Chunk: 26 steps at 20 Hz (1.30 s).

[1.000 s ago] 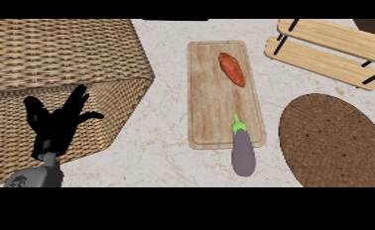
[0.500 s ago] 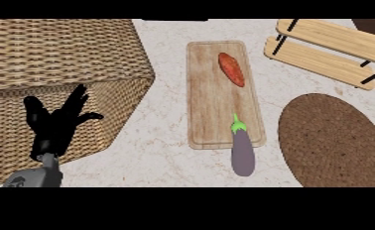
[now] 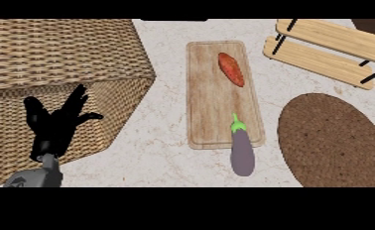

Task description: Pick the lemon from the placemat and place it in the tiered shelf

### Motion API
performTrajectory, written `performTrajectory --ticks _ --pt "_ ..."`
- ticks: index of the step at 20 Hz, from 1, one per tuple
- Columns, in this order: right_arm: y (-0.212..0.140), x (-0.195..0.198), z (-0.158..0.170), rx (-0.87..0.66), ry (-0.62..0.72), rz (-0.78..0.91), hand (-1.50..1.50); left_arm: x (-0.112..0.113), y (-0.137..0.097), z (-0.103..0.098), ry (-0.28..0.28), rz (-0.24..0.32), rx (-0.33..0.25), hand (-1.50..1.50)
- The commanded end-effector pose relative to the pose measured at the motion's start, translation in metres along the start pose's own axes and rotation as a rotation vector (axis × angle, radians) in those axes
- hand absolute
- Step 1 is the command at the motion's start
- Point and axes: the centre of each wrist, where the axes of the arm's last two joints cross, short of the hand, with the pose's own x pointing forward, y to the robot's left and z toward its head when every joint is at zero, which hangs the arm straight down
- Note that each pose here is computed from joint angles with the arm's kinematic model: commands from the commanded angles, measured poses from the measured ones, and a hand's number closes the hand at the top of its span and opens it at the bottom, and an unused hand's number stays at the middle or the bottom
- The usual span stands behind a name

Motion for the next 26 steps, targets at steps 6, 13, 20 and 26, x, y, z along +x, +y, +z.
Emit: performTrajectory --ticks 6,13,20,26 --pt "-0.024 -0.003 -0.007 -0.049 0.051 -0.365 -1.50 -0.020 -0.012 0.005 0.091 0.036 -0.042 0.00" --pt "-0.056 -0.009 -0.008 -0.268 0.083 -0.459 -1.50 -0.020 -0.004 0.005 0.103 0.037 -0.017 0.00" --pt "-0.148 -0.044 -0.005 -0.493 0.203 -0.502 -1.50 -0.022 -0.007 0.011 0.100 0.035 -0.026 0.00" --pt "-0.194 -0.097 0.010 -0.491 0.217 -0.549 -1.50 -0.033 0.003 0.016 0.102 0.024 -0.004 0.00"
